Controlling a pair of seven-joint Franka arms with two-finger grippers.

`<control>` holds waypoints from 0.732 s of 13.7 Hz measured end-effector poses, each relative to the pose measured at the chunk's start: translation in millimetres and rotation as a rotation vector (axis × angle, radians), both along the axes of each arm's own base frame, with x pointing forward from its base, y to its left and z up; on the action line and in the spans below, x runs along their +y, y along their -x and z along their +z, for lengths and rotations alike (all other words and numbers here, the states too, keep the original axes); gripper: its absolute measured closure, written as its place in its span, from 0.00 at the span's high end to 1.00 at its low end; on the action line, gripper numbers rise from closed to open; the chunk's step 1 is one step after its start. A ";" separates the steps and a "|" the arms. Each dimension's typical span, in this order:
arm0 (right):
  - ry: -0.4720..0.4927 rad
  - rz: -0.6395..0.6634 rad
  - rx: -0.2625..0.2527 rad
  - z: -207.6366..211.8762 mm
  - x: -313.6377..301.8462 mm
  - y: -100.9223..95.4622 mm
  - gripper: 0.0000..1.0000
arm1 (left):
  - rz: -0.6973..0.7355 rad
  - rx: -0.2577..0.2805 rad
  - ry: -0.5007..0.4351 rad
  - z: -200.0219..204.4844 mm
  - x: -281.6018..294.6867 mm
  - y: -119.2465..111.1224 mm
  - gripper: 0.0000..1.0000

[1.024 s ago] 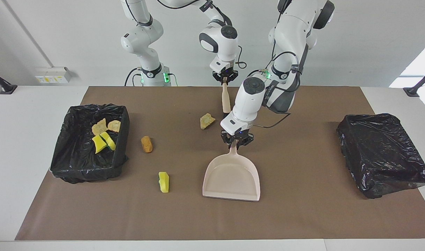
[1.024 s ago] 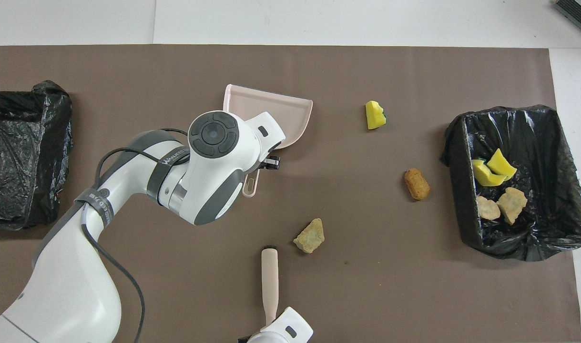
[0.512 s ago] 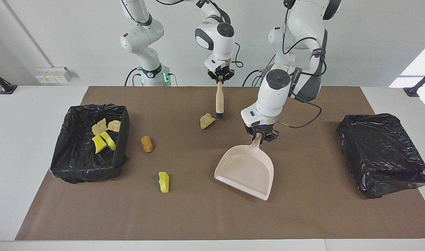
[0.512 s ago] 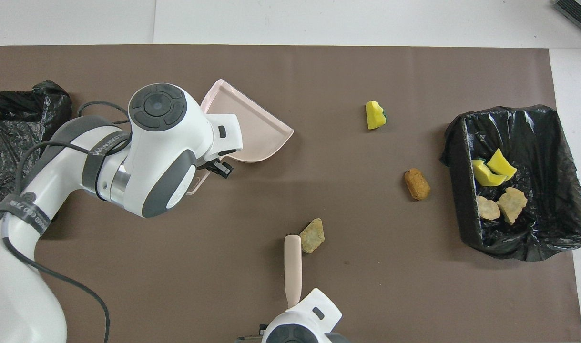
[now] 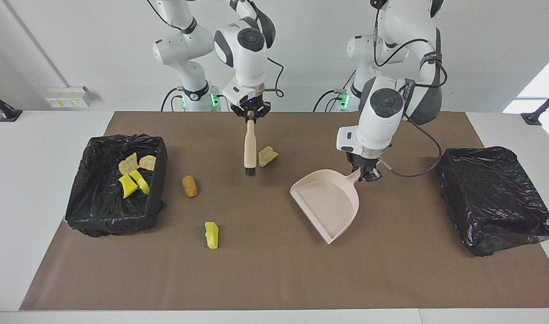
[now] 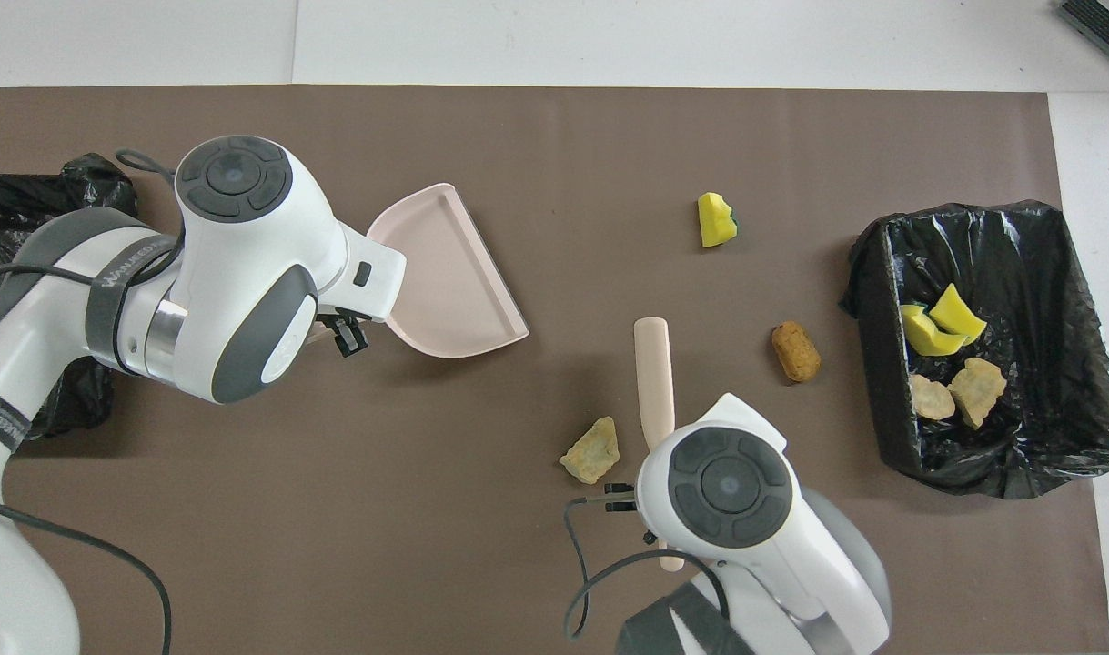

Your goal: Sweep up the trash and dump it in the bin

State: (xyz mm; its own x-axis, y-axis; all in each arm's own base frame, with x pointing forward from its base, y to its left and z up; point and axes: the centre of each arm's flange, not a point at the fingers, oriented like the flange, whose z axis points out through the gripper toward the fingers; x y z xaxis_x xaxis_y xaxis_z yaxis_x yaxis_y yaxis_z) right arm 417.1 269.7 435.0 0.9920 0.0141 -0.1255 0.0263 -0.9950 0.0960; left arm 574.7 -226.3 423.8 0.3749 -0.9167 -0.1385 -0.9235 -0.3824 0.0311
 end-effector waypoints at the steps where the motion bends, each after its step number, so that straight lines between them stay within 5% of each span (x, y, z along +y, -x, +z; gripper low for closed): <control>1: 0.025 0.023 0.001 -5.7 -18.3 -17.9 0.27 | -0.041 0.018 -0.008 -1.1 1.2 1.7 0.32; 5: 0.139 0.100 0.030 -26.9 -125.4 -71.7 0.27 | -0.105 0.099 -0.051 -12.5 -3.4 16.8 0.32; 10: 0.191 0.105 0.102 -51.7 -198.9 -73.9 0.27 | -0.176 0.160 -0.085 -22.4 -8.0 41.7 0.32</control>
State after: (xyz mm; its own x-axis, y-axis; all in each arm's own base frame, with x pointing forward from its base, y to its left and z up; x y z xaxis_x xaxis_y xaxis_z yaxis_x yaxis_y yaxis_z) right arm 491.0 70.8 383.3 0.9684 0.0830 -0.2352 0.1480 -0.9502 0.2741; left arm 532.9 -234.3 401.4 0.1775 -0.9483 -0.2630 -0.9620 -0.2235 0.1568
